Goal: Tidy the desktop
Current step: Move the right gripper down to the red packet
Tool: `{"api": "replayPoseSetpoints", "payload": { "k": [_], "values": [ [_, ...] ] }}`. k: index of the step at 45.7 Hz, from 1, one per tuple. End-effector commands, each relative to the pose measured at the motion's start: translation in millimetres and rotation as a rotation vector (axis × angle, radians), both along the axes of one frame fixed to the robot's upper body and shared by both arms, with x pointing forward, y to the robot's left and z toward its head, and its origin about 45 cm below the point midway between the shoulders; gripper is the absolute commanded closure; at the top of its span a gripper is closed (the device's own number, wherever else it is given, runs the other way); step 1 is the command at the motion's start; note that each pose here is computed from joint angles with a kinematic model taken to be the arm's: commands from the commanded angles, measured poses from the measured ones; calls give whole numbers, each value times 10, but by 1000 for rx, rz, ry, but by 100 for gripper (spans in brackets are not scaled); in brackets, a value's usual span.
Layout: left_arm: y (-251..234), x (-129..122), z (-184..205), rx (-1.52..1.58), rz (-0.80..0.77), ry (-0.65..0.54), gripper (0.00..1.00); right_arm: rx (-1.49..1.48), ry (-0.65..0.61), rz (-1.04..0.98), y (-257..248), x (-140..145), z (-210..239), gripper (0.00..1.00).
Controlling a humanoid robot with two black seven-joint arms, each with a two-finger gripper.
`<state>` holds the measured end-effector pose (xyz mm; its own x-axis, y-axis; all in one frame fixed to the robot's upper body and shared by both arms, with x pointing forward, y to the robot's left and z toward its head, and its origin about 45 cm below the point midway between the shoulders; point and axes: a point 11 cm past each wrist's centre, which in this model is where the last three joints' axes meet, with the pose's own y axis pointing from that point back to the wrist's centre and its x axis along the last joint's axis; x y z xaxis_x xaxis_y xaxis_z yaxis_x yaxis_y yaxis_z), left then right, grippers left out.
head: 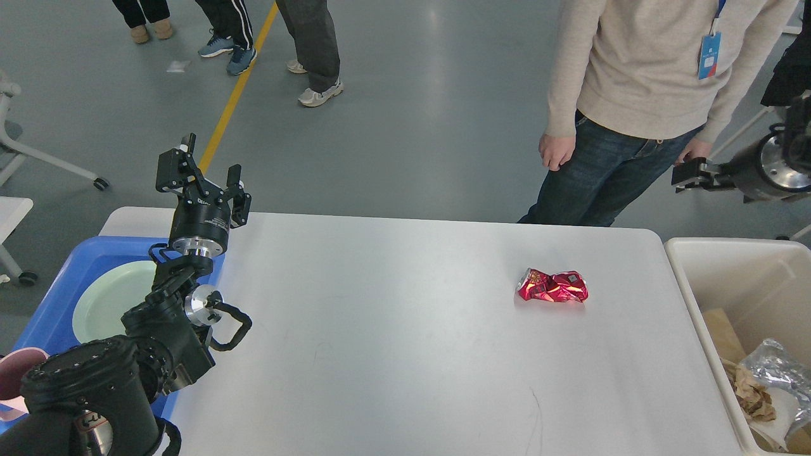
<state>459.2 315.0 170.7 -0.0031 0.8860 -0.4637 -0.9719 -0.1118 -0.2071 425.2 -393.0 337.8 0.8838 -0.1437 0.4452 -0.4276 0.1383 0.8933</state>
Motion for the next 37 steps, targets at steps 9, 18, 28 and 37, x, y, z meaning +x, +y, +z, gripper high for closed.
{"api": "replayPoseSetpoints", "payload": {
  "k": [9,18,28,37],
  "values": [
    [0,0,0,0,0,0,3,27,329,141,769,-328,353,0],
    [0,0,0,0,0,0,3,55,301,158,873,-286,147,0],
    [0,0,0,0,0,0,3,361,141,-153,734,-264,-864,0],
    [-1,0,1,-1,-1,-1,3,459,-26,-416,697,-394,-1620,0]
  ]
}}
